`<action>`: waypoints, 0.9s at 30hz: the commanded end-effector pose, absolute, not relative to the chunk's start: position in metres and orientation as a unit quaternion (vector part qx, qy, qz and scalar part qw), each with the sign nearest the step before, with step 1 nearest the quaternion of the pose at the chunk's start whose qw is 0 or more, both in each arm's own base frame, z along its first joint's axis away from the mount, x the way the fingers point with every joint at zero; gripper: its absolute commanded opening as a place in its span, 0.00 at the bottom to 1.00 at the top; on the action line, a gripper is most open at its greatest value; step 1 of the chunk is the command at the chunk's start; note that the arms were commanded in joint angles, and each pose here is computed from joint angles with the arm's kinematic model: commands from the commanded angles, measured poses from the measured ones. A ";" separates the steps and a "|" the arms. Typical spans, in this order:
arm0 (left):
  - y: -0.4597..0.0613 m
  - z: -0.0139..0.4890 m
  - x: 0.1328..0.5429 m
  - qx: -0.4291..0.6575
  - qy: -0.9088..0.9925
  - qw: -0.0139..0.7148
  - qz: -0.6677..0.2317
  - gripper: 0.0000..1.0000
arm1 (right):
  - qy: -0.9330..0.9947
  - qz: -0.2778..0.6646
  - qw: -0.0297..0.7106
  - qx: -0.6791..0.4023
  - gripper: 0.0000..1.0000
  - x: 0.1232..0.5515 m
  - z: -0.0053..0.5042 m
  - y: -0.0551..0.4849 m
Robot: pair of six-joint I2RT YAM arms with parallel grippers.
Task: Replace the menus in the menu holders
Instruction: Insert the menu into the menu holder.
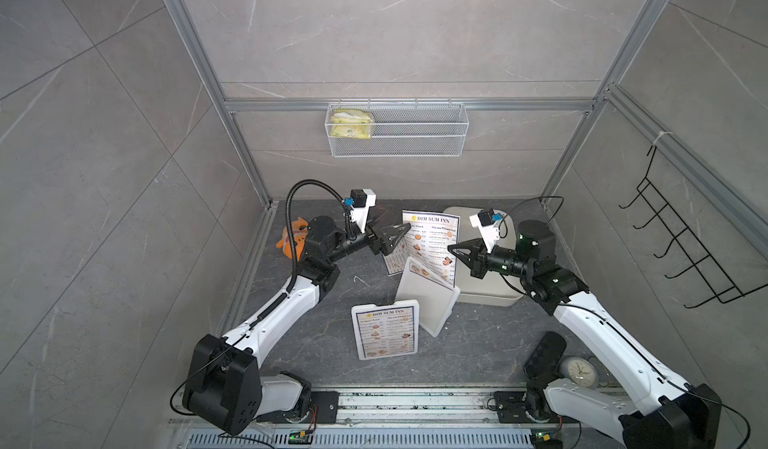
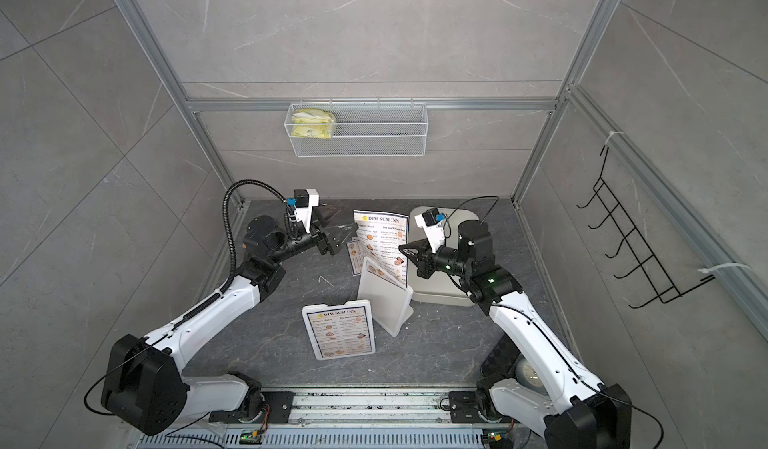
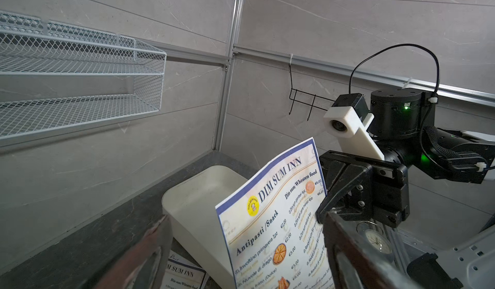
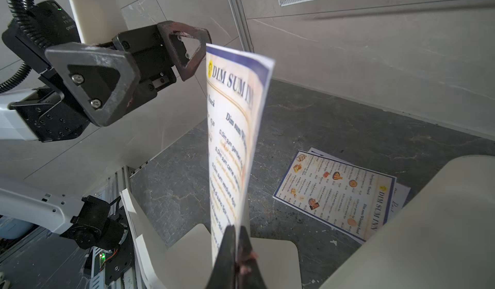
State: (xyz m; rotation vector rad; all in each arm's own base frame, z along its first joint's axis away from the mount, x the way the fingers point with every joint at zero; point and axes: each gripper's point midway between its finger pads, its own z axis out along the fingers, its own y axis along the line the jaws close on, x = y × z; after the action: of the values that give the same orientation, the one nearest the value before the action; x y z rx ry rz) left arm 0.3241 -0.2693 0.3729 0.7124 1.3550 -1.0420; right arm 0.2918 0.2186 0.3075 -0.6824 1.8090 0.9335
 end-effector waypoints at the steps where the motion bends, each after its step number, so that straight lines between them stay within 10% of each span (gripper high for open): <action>1: -0.264 0.392 0.316 0.318 0.558 0.629 -0.438 0.90 | 0.741 0.371 0.485 -0.281 0.00 0.285 0.306 0.215; 27: -0.262 0.390 0.315 0.318 0.563 0.629 -0.431 0.91 | 0.704 0.393 0.539 -0.245 0.00 0.291 0.316 0.214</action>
State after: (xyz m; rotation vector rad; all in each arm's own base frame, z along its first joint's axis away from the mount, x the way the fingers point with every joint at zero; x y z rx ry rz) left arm 0.3229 -0.2687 0.3725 0.7176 1.3583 -1.0345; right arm 0.2875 0.2123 0.2967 -0.5996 1.7427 0.9338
